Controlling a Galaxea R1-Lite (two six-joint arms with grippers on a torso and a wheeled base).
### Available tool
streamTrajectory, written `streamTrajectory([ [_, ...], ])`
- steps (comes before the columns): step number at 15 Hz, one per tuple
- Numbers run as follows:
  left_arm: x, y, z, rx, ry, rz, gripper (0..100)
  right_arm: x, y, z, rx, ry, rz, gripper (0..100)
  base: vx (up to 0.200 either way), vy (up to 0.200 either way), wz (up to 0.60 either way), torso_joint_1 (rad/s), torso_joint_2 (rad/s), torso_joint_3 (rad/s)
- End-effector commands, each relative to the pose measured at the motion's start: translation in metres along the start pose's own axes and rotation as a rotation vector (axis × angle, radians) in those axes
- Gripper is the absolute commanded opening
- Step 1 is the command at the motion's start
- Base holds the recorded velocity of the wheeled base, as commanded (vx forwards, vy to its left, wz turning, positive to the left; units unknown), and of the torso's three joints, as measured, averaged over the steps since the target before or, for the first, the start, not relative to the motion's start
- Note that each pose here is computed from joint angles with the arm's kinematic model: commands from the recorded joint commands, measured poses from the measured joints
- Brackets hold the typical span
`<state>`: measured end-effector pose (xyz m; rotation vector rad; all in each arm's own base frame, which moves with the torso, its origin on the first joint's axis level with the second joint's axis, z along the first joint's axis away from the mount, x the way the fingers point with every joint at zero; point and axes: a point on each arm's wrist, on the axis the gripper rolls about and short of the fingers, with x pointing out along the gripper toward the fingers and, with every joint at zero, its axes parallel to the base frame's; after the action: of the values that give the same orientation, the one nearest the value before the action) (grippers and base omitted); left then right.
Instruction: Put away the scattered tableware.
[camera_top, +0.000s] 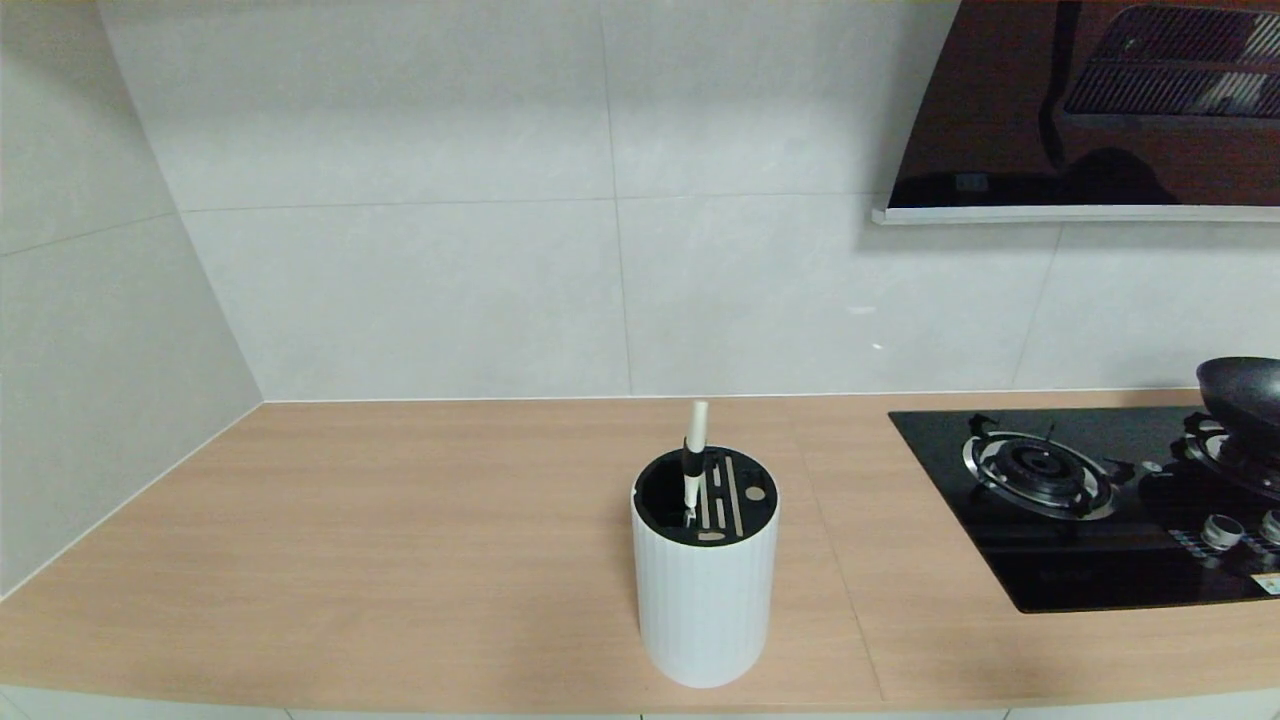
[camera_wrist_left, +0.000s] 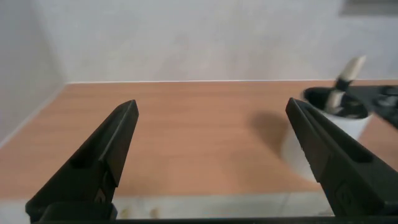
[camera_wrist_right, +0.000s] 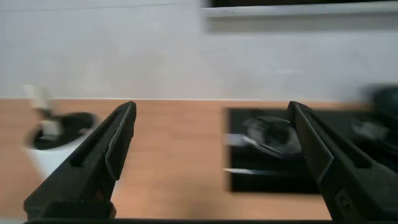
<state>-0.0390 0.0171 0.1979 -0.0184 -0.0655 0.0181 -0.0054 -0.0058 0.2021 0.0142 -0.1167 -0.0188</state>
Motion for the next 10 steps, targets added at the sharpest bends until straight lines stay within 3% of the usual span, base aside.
streamTrajectory([
  [1,-0.029,0.002,-0.009,0.000,-0.110,0.110,100,-0.050,-0.004,-0.011,-0.014,-0.145,-0.037,100,0.000,0.000,0.00,0.000,0.00,0.000],
  [4,-0.034,-0.004,-0.004,0.002,-0.157,0.230,100,-0.065,0.001,-0.023,-0.063,-0.184,-0.089,100,0.000,0.000,0.00,0.000,0.00,0.000],
  [6,-0.038,-0.008,-0.009,0.012,-0.174,0.244,100,-0.064,0.002,-0.035,-0.065,-0.149,-0.091,100,0.000,0.000,0.00,0.000,0.00,0.000],
  [7,-0.038,-0.010,-0.027,0.024,-0.148,0.199,100,-0.060,0.002,-0.043,-0.058,-0.131,-0.090,100,0.000,0.000,0.00,0.000,0.00,0.000],
  [9,-0.018,-0.012,-0.067,0.045,0.000,0.152,100,-0.047,0.002,-0.068,-0.056,-0.062,-0.061,100,0.000,0.000,0.00,0.000,0.00,0.000],
  [10,-0.010,-0.012,-0.082,0.048,0.026,0.142,100,-0.041,0.003,-0.083,-0.061,-0.041,-0.024,100,0.000,0.000,0.00,0.000,0.00,0.000],
])
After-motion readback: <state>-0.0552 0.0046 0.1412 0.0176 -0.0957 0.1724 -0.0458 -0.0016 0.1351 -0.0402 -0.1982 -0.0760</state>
